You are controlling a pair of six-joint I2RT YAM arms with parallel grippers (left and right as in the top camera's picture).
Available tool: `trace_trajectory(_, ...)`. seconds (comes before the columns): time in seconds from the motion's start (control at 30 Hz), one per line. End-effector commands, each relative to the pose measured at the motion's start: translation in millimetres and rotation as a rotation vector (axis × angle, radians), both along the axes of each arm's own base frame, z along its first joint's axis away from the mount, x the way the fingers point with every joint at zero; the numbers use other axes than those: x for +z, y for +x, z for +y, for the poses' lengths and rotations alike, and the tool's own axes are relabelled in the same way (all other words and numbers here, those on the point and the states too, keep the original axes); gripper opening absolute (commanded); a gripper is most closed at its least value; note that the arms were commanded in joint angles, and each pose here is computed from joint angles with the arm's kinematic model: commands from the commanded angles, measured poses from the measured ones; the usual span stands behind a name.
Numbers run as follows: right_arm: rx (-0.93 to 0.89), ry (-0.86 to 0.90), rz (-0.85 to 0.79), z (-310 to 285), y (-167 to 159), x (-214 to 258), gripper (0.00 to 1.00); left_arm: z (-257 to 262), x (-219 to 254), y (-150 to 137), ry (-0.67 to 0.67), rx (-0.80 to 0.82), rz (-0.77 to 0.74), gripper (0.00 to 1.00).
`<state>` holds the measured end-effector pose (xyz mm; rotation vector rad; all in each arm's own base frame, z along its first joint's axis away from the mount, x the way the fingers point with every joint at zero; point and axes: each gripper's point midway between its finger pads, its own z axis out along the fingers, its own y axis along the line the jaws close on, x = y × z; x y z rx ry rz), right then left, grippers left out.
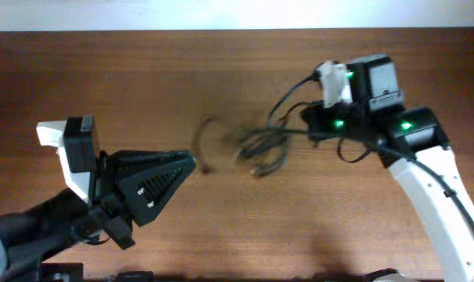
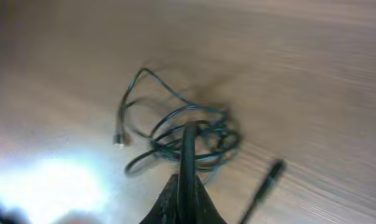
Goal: Untangle cables
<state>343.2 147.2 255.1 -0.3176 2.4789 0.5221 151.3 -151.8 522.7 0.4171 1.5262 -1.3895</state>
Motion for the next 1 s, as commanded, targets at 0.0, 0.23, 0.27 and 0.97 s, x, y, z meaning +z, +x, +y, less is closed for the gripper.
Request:
trace_trajectory(0.0, -0.138, -0.03, 0.059, -44, 1, -6, 0.04, -1, 8, -8, -0.002, -0.021, -0.028, 0.13)
trace_trajectory(0.23, 0.359, 0.517, -0.016, 48, -35, 74, 0.04, 4, -73, 13, 0.238, 0.073, 0.028, 0.64)
trace_trajectory(0.27, 0.39, 0.571, -0.025, 52, -39, 87, 0.04, 9, -87, 18, 0.278, 0.117, 0.056, 0.72)
trace_trajectory(0.97, 0.552, 0.939, -0.232, 129, -98, 239, 0.04, 5, -127, -4, 0.531, 0.01, -0.194, 0.99)
